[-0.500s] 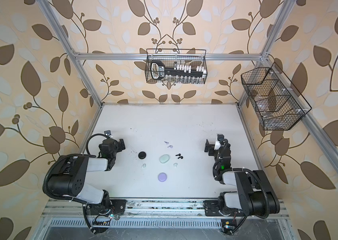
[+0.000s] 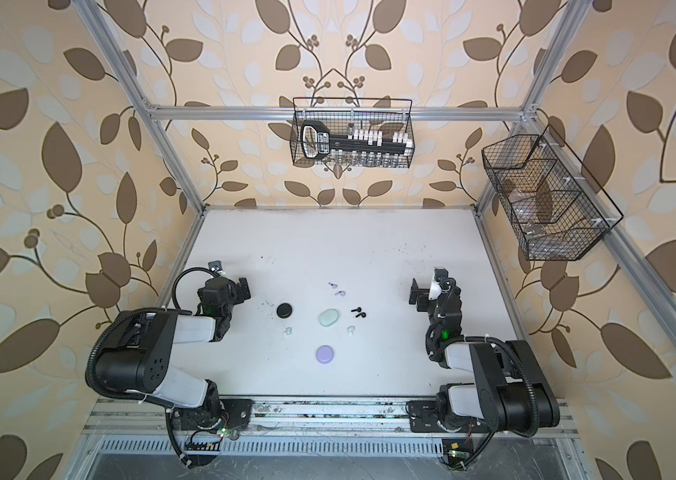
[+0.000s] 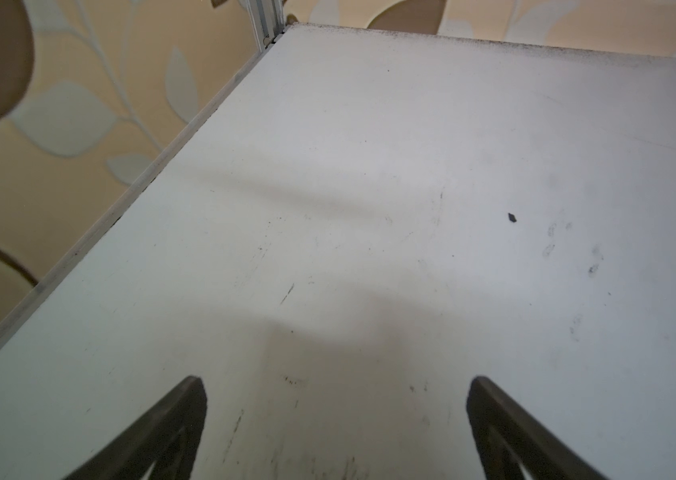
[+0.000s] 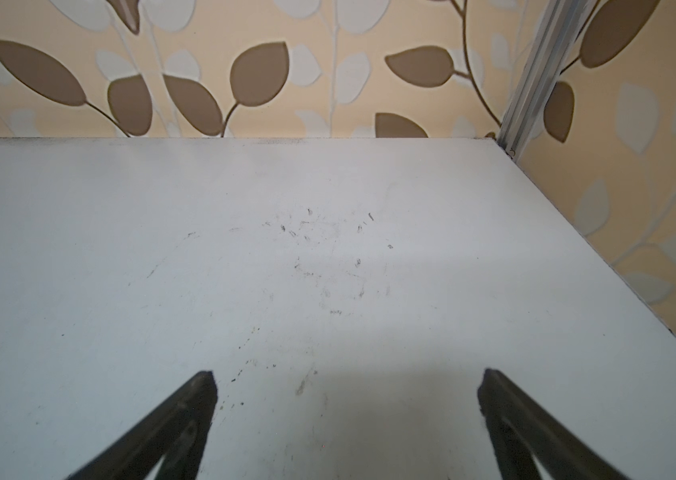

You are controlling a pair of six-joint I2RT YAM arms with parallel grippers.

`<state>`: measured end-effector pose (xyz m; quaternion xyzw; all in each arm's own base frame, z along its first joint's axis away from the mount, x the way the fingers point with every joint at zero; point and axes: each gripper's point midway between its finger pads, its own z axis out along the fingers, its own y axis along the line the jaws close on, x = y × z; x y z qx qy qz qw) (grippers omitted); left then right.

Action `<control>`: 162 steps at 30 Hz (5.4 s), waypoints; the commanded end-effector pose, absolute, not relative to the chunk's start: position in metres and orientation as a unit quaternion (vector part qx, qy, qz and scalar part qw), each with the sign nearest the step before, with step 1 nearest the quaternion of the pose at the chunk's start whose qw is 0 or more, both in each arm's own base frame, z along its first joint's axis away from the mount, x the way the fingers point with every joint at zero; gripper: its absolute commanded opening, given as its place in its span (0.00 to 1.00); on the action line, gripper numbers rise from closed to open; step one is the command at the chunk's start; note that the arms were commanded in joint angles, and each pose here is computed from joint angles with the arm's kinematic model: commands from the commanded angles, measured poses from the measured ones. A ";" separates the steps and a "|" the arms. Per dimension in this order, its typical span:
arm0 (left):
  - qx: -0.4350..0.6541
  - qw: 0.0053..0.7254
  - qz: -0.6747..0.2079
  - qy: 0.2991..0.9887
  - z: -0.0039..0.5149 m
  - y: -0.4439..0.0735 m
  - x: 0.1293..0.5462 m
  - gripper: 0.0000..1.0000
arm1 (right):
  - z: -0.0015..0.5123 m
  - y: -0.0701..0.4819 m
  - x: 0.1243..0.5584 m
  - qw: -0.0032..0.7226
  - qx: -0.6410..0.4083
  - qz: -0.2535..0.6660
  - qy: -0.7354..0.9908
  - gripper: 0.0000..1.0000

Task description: Insert the wireless bluetooth earbuds into the charging case

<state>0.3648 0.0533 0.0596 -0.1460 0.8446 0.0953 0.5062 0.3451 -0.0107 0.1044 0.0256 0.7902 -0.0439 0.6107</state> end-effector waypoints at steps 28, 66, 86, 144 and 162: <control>-0.103 0.509 0.002 0.854 0.136 0.019 0.374 0.99 | 0.221 0.017 0.352 0.648 0.064 0.026 0.759 1.00; -0.038 0.580 -0.368 0.726 0.284 -0.084 0.283 0.99 | 0.201 0.295 0.246 0.510 -0.392 0.237 0.728 0.99; -0.016 0.576 -0.369 0.729 0.281 -0.089 0.280 0.99 | 0.098 0.332 0.281 0.316 -0.418 0.207 0.826 0.92; -0.042 0.565 -0.336 0.752 0.270 -0.079 0.279 0.99 | 0.040 0.317 0.261 0.259 -0.406 0.053 0.875 0.64; -0.045 0.565 -0.333 0.754 0.268 -0.078 0.279 0.99 | 0.149 0.280 0.266 0.435 -0.277 0.148 0.844 1.00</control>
